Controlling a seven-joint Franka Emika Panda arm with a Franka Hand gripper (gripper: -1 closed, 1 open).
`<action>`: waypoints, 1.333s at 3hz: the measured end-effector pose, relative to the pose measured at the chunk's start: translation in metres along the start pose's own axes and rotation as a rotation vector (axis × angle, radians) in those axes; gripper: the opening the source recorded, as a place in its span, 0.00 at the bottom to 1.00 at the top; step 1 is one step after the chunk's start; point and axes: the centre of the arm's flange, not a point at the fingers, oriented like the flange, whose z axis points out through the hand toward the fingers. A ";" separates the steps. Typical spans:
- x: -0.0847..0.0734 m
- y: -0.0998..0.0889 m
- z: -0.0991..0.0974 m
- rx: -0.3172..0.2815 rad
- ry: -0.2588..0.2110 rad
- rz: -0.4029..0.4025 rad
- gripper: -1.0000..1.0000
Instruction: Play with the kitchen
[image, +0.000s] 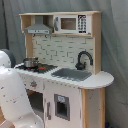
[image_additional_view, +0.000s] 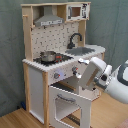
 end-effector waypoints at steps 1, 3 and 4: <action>0.008 -0.021 -0.003 -0.002 -0.012 0.026 1.00; 0.013 -0.063 -0.006 -0.009 -0.063 0.131 1.00; 0.023 -0.081 -0.011 -0.003 -0.090 0.190 1.00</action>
